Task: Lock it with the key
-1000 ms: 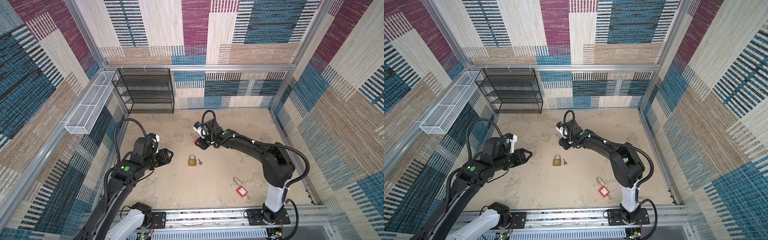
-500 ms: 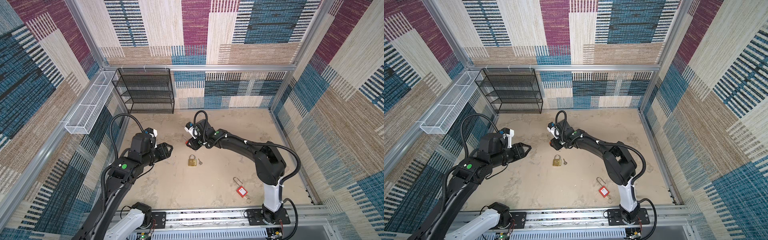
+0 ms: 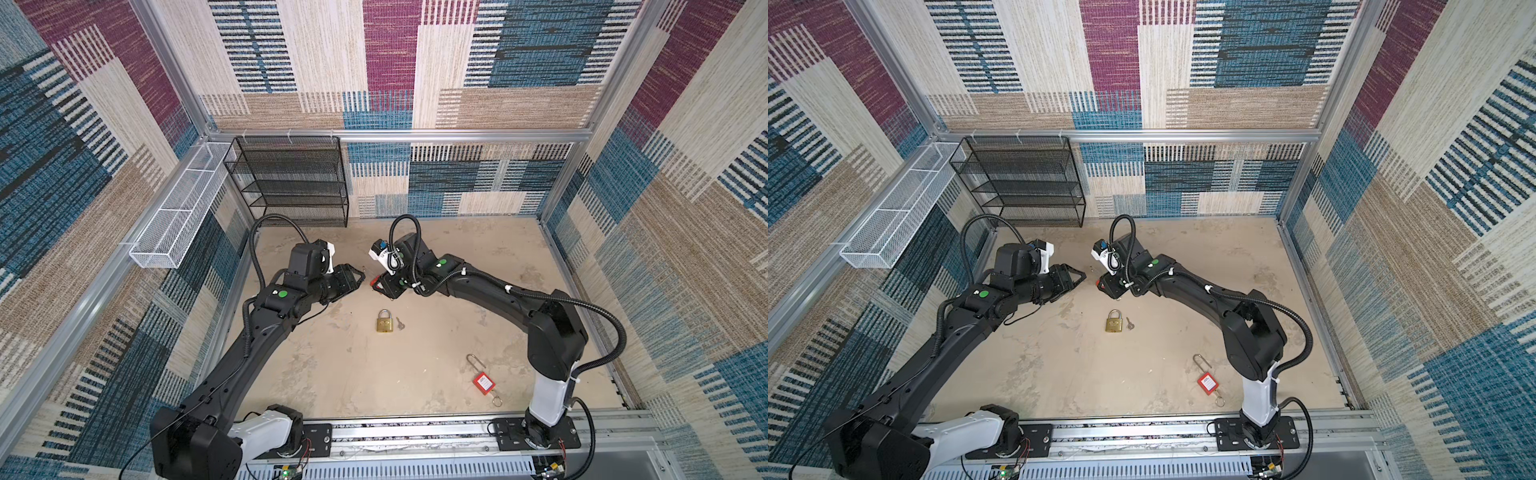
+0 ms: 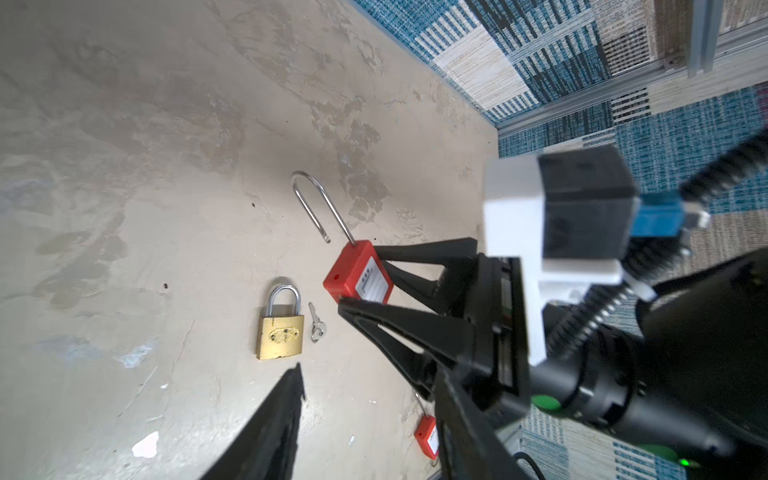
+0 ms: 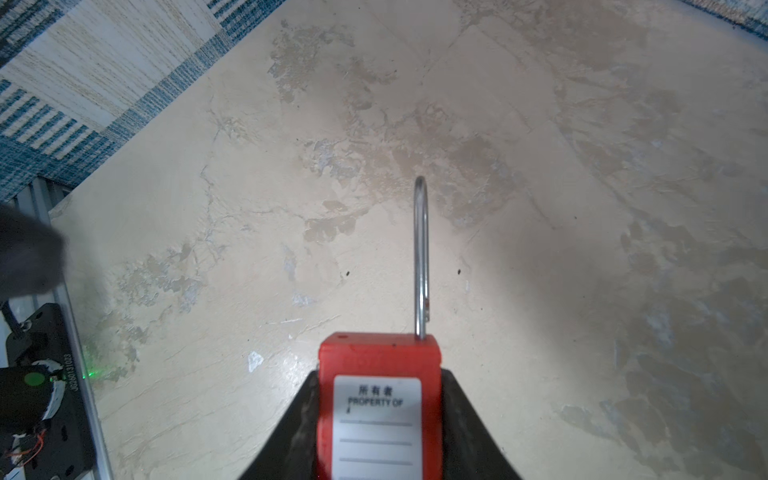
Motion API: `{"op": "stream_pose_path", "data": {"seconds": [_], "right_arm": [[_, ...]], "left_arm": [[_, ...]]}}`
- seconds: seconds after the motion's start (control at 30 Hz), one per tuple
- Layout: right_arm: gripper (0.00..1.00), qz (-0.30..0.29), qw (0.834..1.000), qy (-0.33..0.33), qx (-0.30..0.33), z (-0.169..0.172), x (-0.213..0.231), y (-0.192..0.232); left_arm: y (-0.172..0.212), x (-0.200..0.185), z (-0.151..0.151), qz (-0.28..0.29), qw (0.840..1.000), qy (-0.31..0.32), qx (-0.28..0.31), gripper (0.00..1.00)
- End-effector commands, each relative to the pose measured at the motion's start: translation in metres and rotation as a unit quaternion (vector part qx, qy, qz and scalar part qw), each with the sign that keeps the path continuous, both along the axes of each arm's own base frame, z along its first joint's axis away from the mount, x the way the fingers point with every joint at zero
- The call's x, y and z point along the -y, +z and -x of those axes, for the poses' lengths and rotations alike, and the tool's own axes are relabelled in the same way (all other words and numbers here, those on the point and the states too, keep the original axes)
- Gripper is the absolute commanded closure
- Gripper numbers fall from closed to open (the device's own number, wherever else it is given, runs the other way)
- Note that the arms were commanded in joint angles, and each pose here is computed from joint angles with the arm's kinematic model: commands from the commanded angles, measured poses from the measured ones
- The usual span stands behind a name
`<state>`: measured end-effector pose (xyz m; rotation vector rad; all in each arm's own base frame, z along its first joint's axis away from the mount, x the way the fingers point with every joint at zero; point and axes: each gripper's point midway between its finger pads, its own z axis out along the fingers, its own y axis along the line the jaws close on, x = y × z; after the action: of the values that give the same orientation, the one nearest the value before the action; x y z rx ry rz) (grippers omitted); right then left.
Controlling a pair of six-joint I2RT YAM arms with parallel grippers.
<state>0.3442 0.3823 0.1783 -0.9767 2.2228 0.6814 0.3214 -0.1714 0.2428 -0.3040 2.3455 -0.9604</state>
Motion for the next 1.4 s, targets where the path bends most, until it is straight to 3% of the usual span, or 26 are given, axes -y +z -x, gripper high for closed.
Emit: {"op": "stream_pose_path", "data": {"seconds": [0.0,0.13,0.43,0.77,1.37], "right_arm": [[0.72,-0.036,0.999,0.005,0.007,0.005,-0.003,0.021],[0.71,-0.069,0.998,0.006,0.008,0.015,-0.001,0.04],[0.71,-0.105,0.993,0.05,0.033,0.041,-0.007,0.074],[0.7,-0.121,0.988,0.077,0.064,0.047,-0.01,0.095],[0.7,-0.128,0.975,0.159,0.092,0.06,-0.022,0.103]], "left_arm": [[0.015,0.011,-0.005,0.054,0.998,-0.006,0.025,0.48],[0.017,0.006,0.002,0.075,0.996,0.011,0.047,0.47],[0.03,0.022,0.019,0.106,0.992,-0.054,0.038,0.46],[0.025,0.017,0.019,0.114,0.992,-0.034,0.046,0.46],[0.031,0.031,0.015,0.137,0.986,-0.069,0.061,0.59]]}}
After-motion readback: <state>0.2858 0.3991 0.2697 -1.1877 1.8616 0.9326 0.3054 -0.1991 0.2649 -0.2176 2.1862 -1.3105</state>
